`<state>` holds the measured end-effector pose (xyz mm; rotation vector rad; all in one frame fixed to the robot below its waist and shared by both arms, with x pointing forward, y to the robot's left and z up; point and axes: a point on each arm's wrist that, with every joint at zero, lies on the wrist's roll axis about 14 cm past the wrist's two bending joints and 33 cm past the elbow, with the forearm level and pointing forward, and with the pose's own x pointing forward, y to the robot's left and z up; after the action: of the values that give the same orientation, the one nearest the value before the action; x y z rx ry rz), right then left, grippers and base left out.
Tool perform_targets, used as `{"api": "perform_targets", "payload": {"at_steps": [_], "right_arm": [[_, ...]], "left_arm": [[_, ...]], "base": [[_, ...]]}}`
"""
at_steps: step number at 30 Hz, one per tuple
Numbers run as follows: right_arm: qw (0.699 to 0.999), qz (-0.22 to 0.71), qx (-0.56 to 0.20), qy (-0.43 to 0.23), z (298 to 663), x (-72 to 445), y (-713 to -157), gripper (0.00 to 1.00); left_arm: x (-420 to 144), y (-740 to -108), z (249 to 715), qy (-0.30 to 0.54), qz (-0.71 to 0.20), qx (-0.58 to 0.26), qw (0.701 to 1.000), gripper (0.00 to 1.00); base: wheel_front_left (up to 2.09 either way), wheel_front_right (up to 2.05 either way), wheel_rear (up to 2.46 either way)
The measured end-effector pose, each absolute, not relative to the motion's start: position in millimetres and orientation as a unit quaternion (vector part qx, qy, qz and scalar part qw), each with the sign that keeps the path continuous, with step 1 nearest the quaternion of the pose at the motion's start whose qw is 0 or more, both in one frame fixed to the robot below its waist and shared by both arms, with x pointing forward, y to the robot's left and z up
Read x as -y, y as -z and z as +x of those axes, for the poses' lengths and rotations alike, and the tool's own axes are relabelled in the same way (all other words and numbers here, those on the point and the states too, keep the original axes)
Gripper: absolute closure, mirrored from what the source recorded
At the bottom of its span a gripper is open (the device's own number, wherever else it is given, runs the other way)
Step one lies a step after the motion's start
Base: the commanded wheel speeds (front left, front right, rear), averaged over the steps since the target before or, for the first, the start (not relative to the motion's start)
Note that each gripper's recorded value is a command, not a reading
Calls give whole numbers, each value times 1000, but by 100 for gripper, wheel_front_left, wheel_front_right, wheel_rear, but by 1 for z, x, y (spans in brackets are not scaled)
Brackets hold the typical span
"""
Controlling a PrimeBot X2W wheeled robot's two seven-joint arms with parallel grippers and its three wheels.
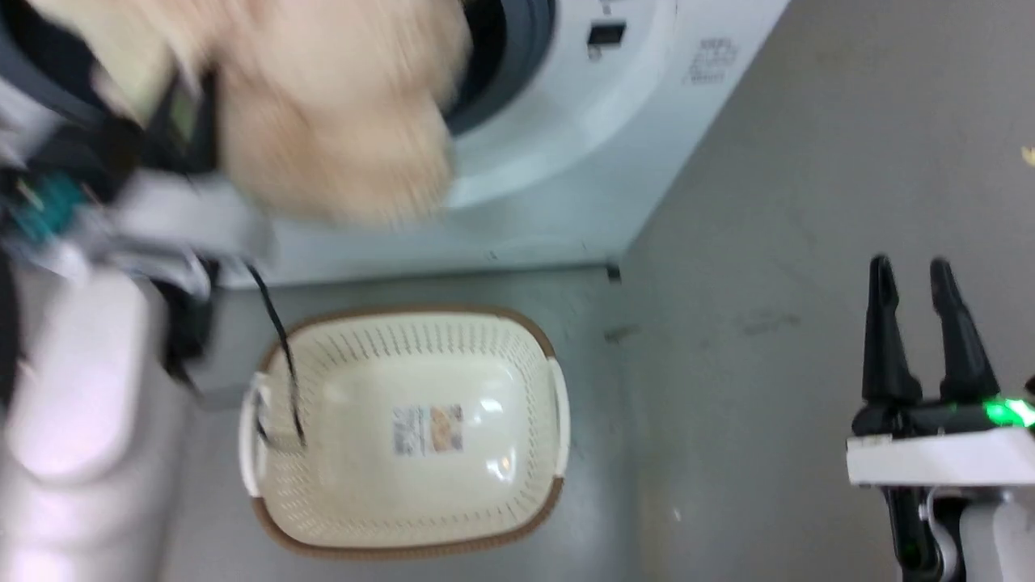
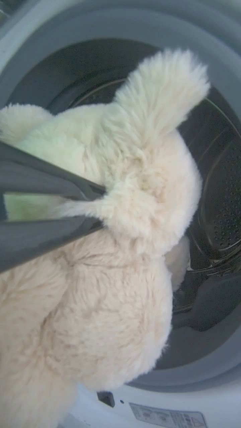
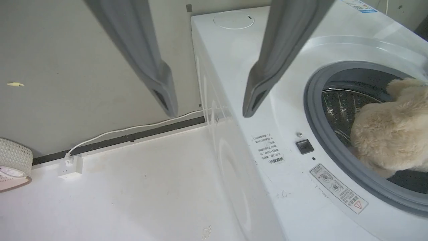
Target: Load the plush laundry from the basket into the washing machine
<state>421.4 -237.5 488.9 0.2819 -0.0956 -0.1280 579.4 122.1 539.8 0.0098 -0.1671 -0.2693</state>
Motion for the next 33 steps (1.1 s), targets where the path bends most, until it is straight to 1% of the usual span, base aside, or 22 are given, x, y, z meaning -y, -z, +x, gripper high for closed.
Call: {"api": "perform_targets", "payload": {"at_steps": [5, 10, 14, 21, 23, 28, 29, 30, 33], "right_arm": [[986, 146, 28, 75, 437, 245, -467, 0], [984, 147, -6, 97, 441, 257, -439, 0], [983, 146, -28, 109, 442, 263, -420, 0], [982, 135, -58, 122, 441, 271, -398, 0], [981, 133, -62, 123, 440, 271, -395, 0], [981, 134, -66, 122, 441, 270, -391, 0], [982, 134, -65, 120, 442, 270, -392, 0], [982, 135, -62, 119, 443, 269, -394, 0], [982, 133, -55, 118, 445, 270, -398, 0]], "left_arm": [[-131, -538, 643, 117, 23, 64, 991, 100], [-129, -507, 693, 109, 33, 14, 993, 100], [-120, -472, 721, 114, 37, -28, 992, 100], [-105, -421, 751, 114, 44, -85, 989, 100], [-102, -408, 753, 118, 60, -102, 986, 100], [-107, -386, 753, 107, 62, -137, 983, 100], [-109, -385, 753, 104, 63, -136, 983, 52], [-110, -384, 752, 103, 63, -134, 984, 0], [-107, -392, 751, 108, 65, -116, 985, 0]], "base": [[0, 0, 0], [0, 0, 0], [0, 0, 0], [0, 0, 0], [0, 0, 0], [0, 0, 0], [0, 0, 0], [0, 0, 0], [0, 0, 0]]}}
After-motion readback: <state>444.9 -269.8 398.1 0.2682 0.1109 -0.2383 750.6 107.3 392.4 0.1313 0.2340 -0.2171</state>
